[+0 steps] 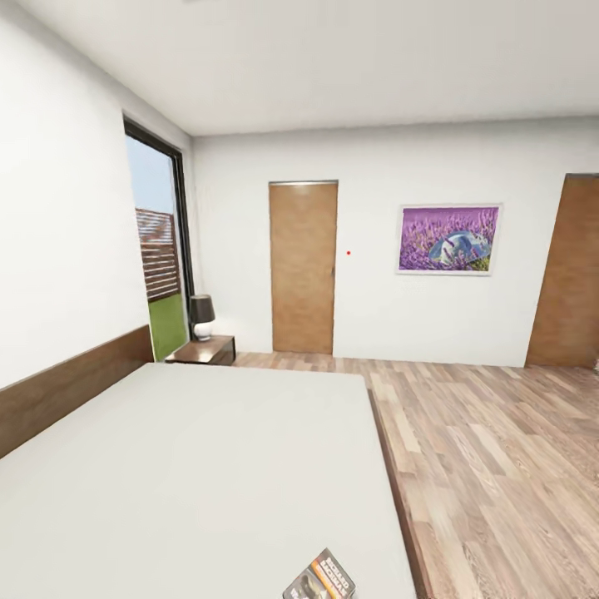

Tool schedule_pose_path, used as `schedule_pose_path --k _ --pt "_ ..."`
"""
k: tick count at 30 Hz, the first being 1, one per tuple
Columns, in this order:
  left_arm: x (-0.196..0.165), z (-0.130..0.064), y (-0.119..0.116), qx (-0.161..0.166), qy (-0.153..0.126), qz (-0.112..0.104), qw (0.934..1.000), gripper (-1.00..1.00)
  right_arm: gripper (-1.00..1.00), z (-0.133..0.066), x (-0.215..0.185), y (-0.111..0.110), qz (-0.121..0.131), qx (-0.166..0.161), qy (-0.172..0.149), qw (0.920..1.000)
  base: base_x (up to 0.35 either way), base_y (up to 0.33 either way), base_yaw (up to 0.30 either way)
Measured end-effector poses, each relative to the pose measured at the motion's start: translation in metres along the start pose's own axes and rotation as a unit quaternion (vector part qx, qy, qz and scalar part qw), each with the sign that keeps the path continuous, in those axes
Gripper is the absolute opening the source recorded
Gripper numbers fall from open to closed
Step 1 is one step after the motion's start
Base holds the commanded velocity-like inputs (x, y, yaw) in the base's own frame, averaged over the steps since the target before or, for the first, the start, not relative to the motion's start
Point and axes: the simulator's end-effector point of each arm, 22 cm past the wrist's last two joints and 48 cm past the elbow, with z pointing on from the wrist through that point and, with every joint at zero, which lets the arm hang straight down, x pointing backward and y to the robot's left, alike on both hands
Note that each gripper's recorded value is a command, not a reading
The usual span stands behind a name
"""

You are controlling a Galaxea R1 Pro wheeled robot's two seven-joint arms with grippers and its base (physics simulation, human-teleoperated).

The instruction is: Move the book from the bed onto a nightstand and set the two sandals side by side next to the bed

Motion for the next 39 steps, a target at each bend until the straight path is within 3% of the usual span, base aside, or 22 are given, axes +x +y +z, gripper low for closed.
schedule_pose_path --k 24,39 --pt "-0.0006 -0.0001 0.0002 0.000 -0.001 0.000 1.0000 1.00 1.00 0.0000 -0.0004 0.0004 0.000 0.000 0.000 1.0000 0.000 0.000 -0.285" --pt "0.0003 0.0001 0.0006 0.000 0.000 0.000 1.0000 1.00 1.00 0.0003 0.0005 0.0004 -0.001 -0.001 0.001 1.0000 0.000 0.000 0.026"
